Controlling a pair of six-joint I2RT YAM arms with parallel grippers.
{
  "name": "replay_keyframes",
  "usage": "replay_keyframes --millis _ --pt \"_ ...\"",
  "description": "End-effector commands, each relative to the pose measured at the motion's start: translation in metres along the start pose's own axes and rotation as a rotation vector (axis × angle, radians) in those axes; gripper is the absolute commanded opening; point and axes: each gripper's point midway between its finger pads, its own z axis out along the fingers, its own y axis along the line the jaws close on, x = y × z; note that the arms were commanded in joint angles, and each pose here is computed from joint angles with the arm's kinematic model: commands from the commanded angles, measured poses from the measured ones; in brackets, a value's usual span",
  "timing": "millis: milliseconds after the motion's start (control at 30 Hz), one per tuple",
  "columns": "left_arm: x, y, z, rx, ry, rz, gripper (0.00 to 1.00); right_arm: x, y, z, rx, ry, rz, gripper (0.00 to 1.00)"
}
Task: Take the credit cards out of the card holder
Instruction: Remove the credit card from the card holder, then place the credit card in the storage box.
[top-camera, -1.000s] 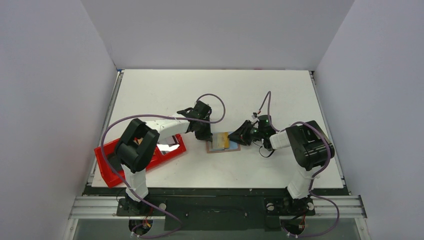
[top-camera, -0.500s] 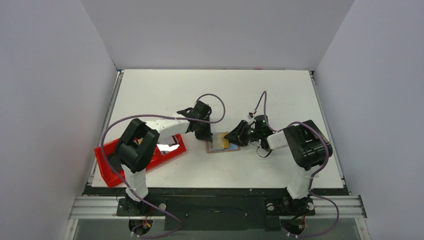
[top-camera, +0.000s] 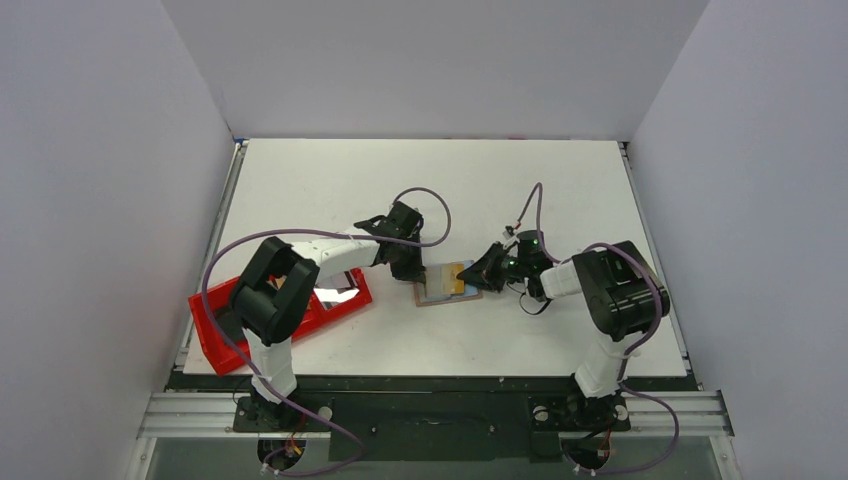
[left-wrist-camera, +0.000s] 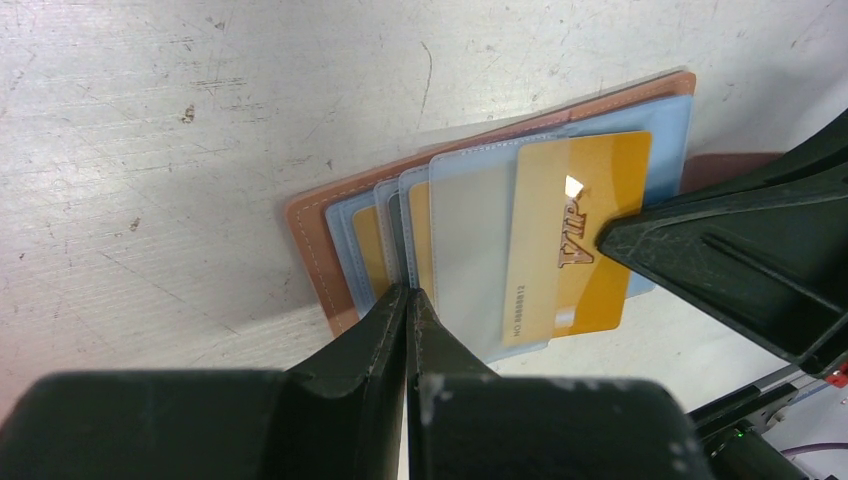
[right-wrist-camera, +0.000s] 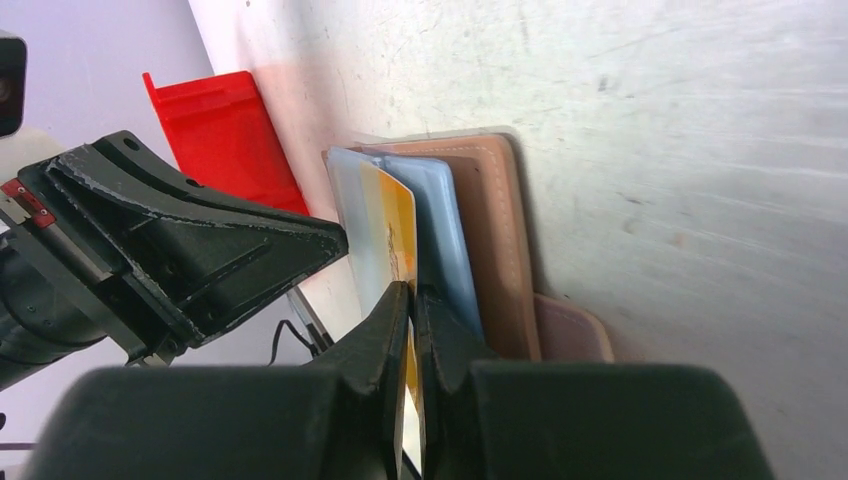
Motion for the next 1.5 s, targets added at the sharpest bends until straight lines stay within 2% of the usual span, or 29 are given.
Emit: replay_keyframes --millis 0,367,533,633,700,733,833,1067,1233,1467 --pt "0.035 0.044 0.015 -0.146 0.103 0.002 0.00 -0.018 -0.006 -0.014 0.033 -0.080 -0.048 0.00" --pt "0.028 0.036 0.012 -0.125 0.089 0.009 0.00 -0.026 0.007 -0.030 0.044 -0.105 -0.094 0.00" --pt "0.001 0.010 -0.006 -0.074 0.036 0.043 0.00 -0.030 0.029 -0.041 0.015 -0.121 -0.122 0.00" --pt "-0.020 -0.013 -0.031 -0.027 -0.016 0.064 0.00 -0.034 0.046 -0.047 -0.008 -0.136 -0.142 0.00" --pt "-0.033 -0.023 -0.048 -0.005 -0.051 0.072 0.11 -0.036 0.057 -0.052 -0.025 -0.147 -0.154 0.00" --pt "-0.036 -0.025 -0.054 0.007 -0.054 0.068 0.21 -0.038 0.065 -0.056 -0.038 -0.155 -0.161 0.00" --pt "-0.049 -0.035 -0.081 0.100 -0.095 0.042 0.35 -0.039 0.080 -0.060 -0.072 -0.159 -0.164 0.00" --pt "-0.070 -0.056 -0.138 0.496 -0.139 -0.088 0.43 -0.035 0.130 -0.058 -0.236 -0.143 -0.163 0.00" --pt "-0.072 -0.063 -0.157 0.650 -0.134 -0.127 0.46 -0.025 0.171 -0.056 -0.392 -0.112 -0.140 0.00" --pt "-0.071 -0.069 -0.171 0.777 -0.133 -0.158 0.46 -0.009 0.210 -0.052 -0.532 -0.053 -0.108 0.00"
